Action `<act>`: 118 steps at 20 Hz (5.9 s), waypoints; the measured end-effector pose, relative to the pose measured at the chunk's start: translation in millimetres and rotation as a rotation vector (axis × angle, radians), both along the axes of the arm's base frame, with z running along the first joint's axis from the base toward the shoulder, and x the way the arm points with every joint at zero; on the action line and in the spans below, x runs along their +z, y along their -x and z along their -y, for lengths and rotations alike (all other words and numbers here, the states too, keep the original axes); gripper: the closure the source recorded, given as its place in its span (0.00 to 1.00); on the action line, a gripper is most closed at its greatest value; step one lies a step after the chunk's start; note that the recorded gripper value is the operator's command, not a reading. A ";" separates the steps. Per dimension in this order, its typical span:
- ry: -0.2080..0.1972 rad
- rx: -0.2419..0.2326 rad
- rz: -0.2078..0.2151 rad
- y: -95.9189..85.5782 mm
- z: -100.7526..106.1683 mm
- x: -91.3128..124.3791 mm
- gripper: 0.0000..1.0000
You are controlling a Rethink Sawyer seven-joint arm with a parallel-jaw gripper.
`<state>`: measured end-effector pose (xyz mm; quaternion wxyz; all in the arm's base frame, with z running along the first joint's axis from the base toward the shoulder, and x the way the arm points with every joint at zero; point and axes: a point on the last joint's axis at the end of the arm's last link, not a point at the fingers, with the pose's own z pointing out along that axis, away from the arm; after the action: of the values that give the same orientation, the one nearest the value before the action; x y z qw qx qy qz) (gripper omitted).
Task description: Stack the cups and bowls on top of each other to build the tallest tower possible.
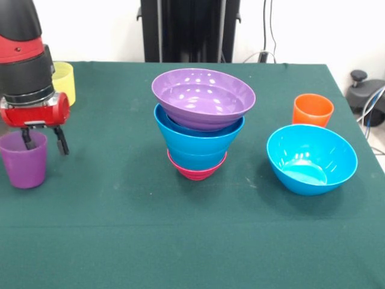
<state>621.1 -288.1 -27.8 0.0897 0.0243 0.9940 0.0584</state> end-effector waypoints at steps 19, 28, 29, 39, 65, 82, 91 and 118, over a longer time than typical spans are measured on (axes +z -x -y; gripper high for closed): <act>0.030 -0.013 0.016 -5.3 16.3 9.0 1.00; 0.032 0.022 -0.002 14.7 4.2 43.8 1.00; 0.033 0.026 -0.005 17.1 2.1 49.1 1.00; 0.073 0.079 -0.029 52.8 -31.1 130.6 1.00; 0.105 0.033 -0.018 115.5 -139.1 152.5 1.00; 0.121 -0.061 -0.045 148.0 -179.4 179.5 1.00; 0.133 -0.068 -0.040 157.4 -219.5 178.4 1.00; 0.111 -0.125 -0.048 202.4 -280.2 113.4 1.00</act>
<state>418.7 -7.9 85.6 0.0707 0.0828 0.9940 -0.0032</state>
